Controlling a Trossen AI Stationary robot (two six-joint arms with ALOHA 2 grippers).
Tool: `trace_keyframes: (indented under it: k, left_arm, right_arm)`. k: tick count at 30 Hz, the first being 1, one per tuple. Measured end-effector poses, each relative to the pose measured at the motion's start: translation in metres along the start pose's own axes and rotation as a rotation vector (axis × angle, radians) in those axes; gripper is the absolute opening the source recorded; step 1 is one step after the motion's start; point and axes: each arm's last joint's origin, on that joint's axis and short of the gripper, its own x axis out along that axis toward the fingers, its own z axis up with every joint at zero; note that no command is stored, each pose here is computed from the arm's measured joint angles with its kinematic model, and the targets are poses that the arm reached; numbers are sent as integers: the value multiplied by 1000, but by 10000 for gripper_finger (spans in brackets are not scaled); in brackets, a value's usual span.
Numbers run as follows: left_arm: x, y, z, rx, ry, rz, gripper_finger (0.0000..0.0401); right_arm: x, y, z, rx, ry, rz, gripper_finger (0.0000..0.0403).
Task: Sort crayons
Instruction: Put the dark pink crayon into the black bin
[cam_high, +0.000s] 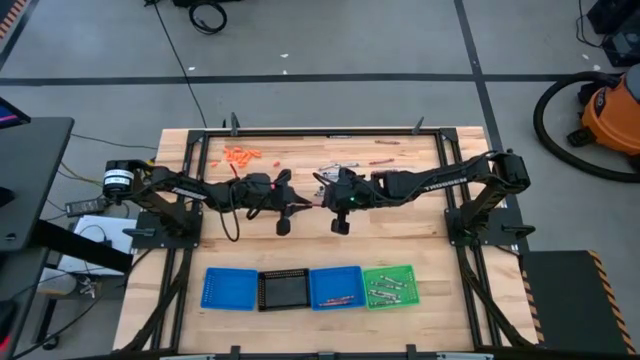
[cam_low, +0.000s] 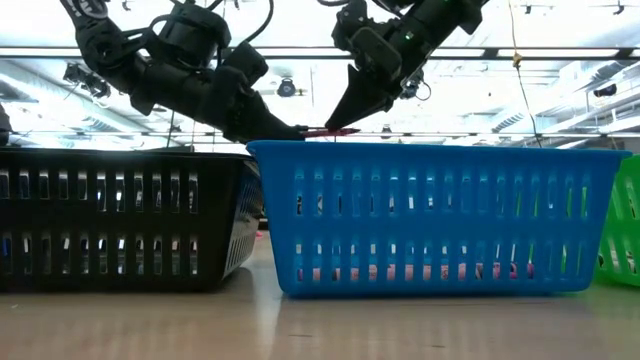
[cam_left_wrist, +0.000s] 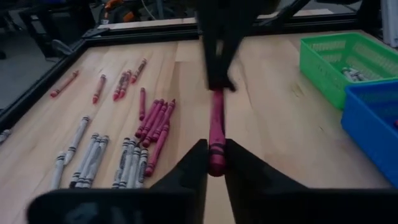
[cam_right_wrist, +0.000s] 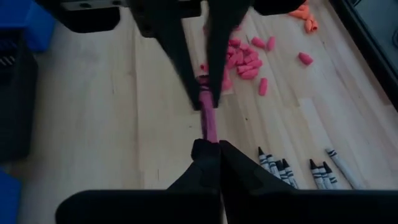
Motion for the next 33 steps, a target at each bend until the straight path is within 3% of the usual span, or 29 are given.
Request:
trace_keyframes:
  k: [5, 11, 16, 24, 30, 33]
  left_arm:
    - [-1, 0, -2, -11, 29, -13, 24]
    - [1, -10, 12, -52, 216, -82, 35]
    - [-7, -37, 33, -69, 447, -182, 42]
    - [-33, -87, 64, -105, 694, -295, 44]
    - [-50, -118, 72, -154, 710, -352, 45]
    - [-53, -129, 69, -164, 715, -331, 45]
  right_arm:
    - [-1, 0, 0, 10, -2, -10, 21]
    - [-19, 0, 6, 27, -33, -30, 56]
    - [-40, 10, 1, 9, 8, -99, 65]
    - [-53, 30, -10, -2, 68, -160, 63]
    - [-50, 34, -22, -20, 100, -216, 64]
    - [-48, 34, -25, -17, 97, -219, 64]
